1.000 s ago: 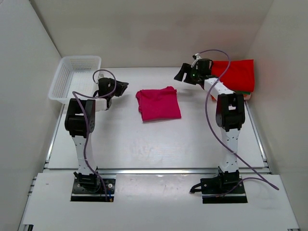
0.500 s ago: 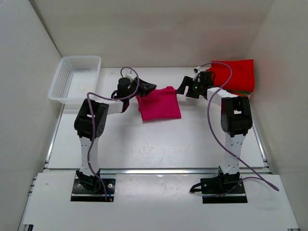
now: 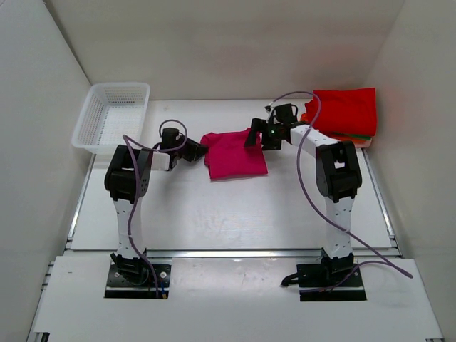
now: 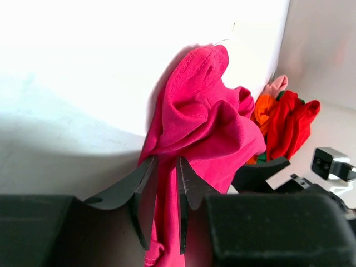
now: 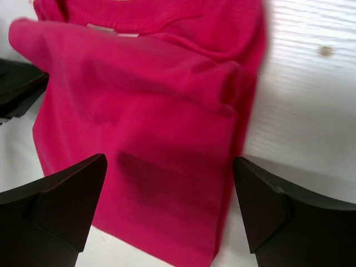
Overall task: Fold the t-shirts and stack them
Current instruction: Fold the long partially folded tshirt into a neat square, then put the neatly folded tshirt into the corner of the board with the right arm
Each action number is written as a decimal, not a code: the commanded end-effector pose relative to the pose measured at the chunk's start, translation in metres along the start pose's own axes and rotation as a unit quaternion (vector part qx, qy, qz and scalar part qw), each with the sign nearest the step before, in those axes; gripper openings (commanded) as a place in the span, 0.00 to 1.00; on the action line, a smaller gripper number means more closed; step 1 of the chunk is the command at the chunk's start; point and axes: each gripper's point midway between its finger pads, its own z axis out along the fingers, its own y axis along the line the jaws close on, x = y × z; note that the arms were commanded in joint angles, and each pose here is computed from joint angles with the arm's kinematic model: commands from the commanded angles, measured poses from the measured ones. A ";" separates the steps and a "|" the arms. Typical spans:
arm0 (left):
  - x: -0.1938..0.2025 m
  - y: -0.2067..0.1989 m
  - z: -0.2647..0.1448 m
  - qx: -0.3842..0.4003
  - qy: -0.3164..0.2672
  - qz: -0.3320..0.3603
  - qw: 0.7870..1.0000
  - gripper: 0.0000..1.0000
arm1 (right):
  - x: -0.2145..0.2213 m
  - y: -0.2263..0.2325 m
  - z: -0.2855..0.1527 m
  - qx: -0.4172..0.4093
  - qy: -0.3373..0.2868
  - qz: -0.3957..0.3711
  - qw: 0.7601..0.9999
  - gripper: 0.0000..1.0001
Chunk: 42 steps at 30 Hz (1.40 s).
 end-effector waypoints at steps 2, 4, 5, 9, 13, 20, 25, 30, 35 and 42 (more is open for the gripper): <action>0.005 0.020 0.006 -0.055 0.013 0.006 0.998 0.32 | 0.021 0.015 0.015 0.008 0.066 -0.020 0.998 0.94; 0.008 0.025 0.005 -0.061 0.019 0.007 0.998 0.31 | 0.018 0.020 0.022 0.006 0.074 -0.024 0.997 0.94; 0.005 0.027 0.006 -0.060 0.017 0.003 0.998 0.31 | 0.033 0.015 0.029 0.008 0.099 -0.014 0.995 0.94; 0.014 0.035 0.005 -0.068 0.026 0.001 0.997 0.31 | 0.036 0.018 0.038 -0.019 0.124 0.009 0.992 0.87; 0.011 0.036 0.002 -0.060 0.025 -0.003 0.998 0.31 | 0.040 0.016 0.043 -0.014 0.159 0.011 0.987 0.32; 0.017 -0.021 -0.019 0.050 0.051 -0.025 0.997 0.32 | -0.009 0.016 0.019 0.008 0.098 -0.082 0.992 0.00; -0.003 -0.078 -0.062 0.110 0.031 0.000 0.993 0.30 | -0.071 0.023 -0.026 0.038 0.014 -0.149 0.988 0.00; -0.013 -0.094 -0.091 0.135 0.003 0.009 0.991 0.29 | -0.103 0.027 -0.058 0.059 -0.024 -0.189 0.980 0.00; -0.002 -0.081 -0.089 0.130 0.026 -0.011 0.991 0.28 | -0.118 0.020 -0.078 0.102 -0.046 -0.218 0.970 0.00; 0.010 -0.076 -0.086 0.126 0.038 -0.010 0.991 0.28 | -0.145 0.009 -0.112 0.139 -0.084 -0.236 0.958 0.00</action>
